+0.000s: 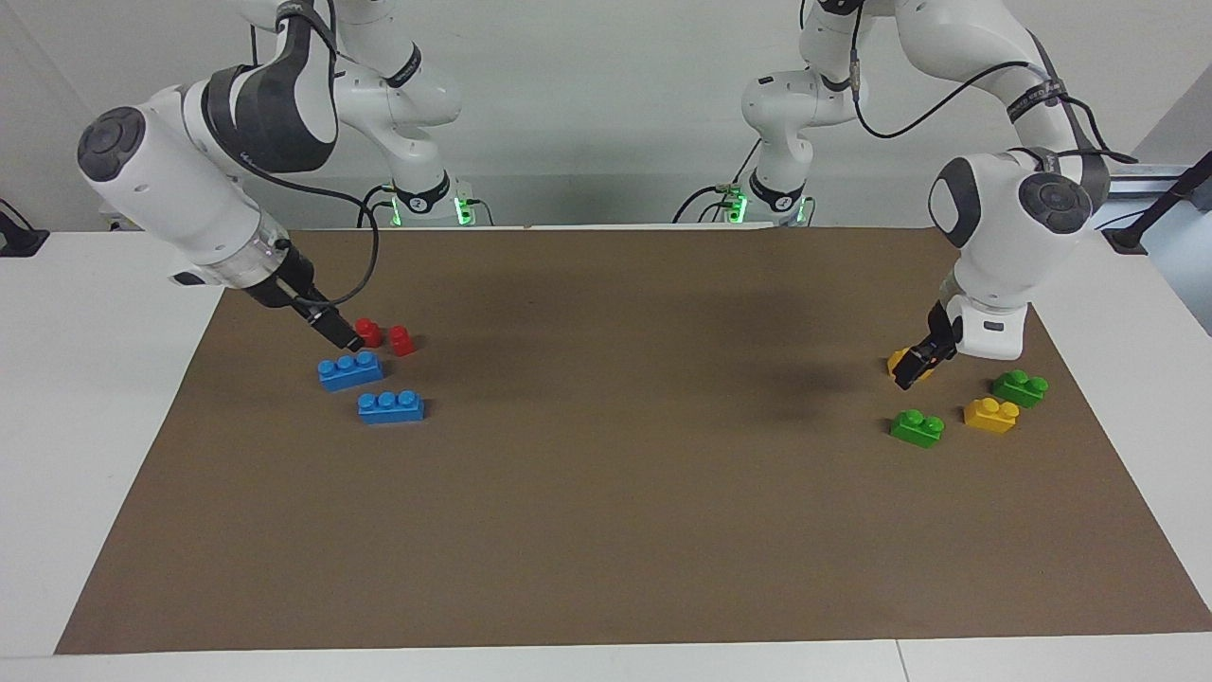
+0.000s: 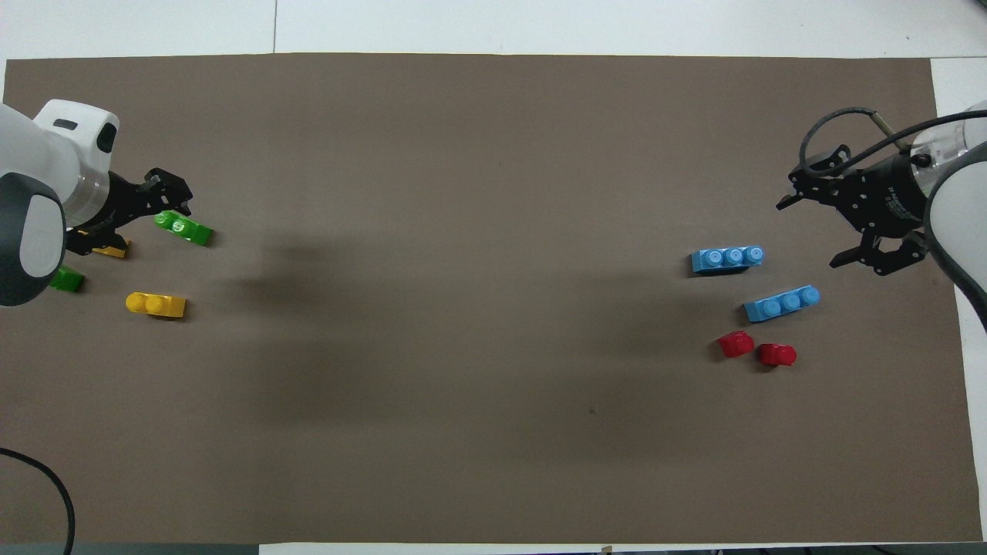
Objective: Remove green block with left arm and hold with right
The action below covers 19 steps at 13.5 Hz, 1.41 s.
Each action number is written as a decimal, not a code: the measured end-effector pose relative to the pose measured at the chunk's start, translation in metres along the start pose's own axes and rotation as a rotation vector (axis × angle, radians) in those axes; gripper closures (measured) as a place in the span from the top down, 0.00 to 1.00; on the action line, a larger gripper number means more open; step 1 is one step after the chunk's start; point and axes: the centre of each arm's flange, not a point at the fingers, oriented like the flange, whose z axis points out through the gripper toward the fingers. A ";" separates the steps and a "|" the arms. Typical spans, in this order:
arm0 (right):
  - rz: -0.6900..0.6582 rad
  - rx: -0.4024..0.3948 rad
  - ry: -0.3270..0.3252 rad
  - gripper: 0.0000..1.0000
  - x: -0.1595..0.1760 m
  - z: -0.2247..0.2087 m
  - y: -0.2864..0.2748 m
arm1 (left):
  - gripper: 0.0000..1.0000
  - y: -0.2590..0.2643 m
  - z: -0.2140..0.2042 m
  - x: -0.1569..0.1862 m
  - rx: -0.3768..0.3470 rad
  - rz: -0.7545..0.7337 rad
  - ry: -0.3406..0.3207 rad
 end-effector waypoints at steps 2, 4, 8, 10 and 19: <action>-0.215 -0.038 0.031 1.00 -0.011 -0.018 0.008 | 1.00 -0.003 -0.019 -0.007 0.010 0.107 -0.015; -0.423 -0.063 0.062 1.00 -0.022 -0.035 0.011 | 1.00 -0.006 -0.035 -0.014 0.018 0.202 -0.032; -0.637 -0.109 0.047 1.00 -0.046 -0.050 0.014 | 1.00 -0.014 -0.082 -0.039 0.000 0.323 -0.052; -0.684 -0.144 0.066 1.00 -0.068 -0.058 0.004 | 1.00 -0.020 -0.105 -0.054 -0.009 0.332 -0.057; -0.690 -0.200 0.110 1.00 -0.067 -0.067 0.011 | 1.00 -0.022 -0.133 -0.075 -0.088 0.353 -0.062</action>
